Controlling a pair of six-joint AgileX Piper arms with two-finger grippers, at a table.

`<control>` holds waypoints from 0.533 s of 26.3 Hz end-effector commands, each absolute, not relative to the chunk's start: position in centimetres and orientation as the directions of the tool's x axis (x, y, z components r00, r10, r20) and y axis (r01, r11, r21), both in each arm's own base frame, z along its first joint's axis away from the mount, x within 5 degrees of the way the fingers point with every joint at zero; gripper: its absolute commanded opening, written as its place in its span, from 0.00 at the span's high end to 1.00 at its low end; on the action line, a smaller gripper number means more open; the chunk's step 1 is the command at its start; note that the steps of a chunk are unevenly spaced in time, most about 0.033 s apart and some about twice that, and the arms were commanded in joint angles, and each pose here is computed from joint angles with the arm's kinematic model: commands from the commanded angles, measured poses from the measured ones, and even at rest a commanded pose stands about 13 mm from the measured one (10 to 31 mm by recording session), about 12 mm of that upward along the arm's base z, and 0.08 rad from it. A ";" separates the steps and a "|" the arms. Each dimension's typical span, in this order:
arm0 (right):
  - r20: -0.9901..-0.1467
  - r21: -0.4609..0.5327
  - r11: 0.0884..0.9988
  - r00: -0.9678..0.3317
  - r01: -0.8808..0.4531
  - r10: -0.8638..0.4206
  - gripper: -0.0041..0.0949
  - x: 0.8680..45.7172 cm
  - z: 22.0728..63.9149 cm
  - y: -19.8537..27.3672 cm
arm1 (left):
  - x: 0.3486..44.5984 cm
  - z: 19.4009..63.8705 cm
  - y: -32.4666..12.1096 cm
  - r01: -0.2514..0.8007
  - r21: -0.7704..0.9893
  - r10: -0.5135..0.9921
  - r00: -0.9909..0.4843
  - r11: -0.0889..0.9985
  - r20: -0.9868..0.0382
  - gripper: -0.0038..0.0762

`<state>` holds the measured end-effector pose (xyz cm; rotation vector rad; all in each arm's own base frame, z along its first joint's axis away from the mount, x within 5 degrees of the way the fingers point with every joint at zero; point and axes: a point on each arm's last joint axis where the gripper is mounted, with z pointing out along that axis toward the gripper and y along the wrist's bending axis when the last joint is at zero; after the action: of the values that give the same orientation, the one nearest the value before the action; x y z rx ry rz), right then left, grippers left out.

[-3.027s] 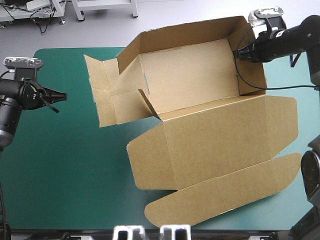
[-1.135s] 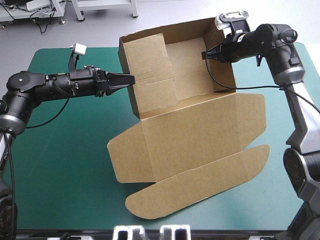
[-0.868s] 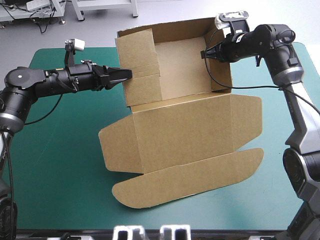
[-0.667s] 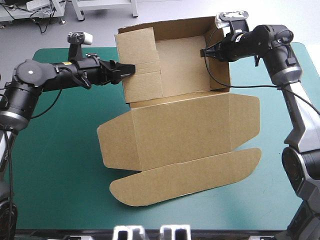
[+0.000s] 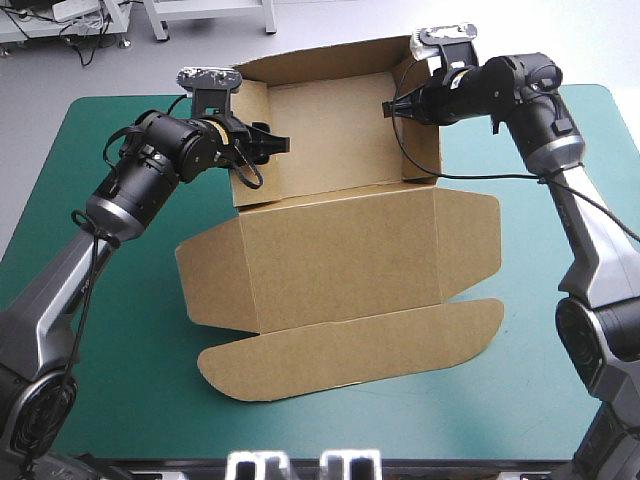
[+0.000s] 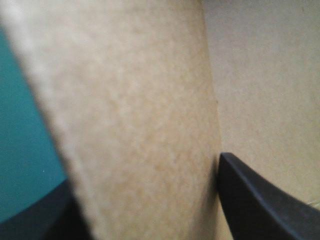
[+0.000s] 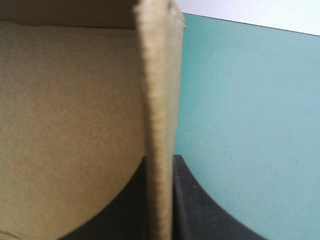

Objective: Fold the box

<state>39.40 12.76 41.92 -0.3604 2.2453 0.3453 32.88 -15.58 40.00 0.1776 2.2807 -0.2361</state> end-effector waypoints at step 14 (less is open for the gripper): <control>-0.511 0.142 0.917 -0.821 -0.372 -0.254 0.98 39.4 37.4 13.1 | 34.4 37.8 -17.6 0.286 -0.128 0.118 -0.704 0.950 -0.700 0.96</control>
<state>40.26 12.65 36.52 -0.3769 2.5871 0.2512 34.84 -16.88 35.42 0.2122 2.4669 -0.2152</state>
